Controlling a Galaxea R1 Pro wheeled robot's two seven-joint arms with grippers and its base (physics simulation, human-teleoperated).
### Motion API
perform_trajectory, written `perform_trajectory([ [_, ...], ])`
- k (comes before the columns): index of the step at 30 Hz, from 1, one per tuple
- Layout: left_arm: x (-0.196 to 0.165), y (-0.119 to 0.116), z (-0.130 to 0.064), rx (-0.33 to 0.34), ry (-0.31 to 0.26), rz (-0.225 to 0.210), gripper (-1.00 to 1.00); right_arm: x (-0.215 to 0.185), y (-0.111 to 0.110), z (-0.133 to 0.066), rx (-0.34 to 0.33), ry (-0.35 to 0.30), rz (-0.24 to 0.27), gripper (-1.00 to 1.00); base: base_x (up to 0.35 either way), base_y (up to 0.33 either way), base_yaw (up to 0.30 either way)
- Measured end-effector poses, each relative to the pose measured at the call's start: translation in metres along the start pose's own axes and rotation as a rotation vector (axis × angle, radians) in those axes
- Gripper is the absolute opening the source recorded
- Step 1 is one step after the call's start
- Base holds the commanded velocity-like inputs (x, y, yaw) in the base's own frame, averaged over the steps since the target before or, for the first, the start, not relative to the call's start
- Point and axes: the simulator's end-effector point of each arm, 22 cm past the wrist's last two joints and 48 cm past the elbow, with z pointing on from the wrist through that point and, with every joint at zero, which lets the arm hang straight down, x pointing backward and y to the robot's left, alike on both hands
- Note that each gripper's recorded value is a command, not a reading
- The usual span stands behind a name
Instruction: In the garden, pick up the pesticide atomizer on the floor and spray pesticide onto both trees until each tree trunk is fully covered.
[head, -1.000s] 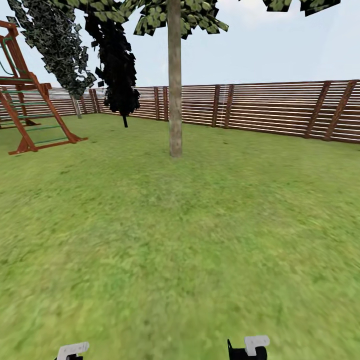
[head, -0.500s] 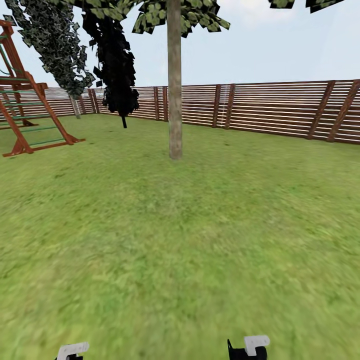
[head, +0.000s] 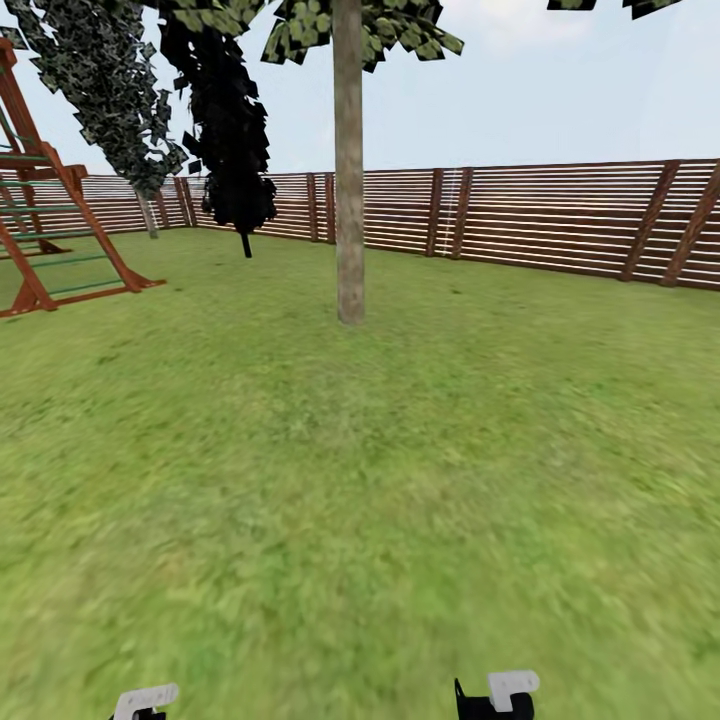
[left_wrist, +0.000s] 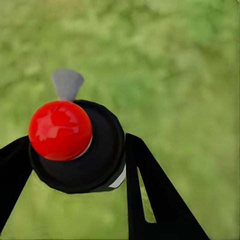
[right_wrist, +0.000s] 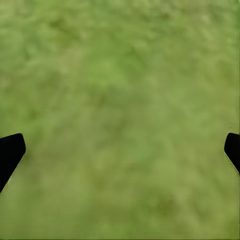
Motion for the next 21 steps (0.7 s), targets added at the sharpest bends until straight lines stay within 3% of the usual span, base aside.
perform_trajectory([
  [21, 0.0, 0.0, 0.0, 0.0, 0.0, 0.0, -1.0, 0.0, -0.0006, 0.0, 0.001, 0.0, -0.001, 1.0, 0.341, 0.0, 0.0],
])
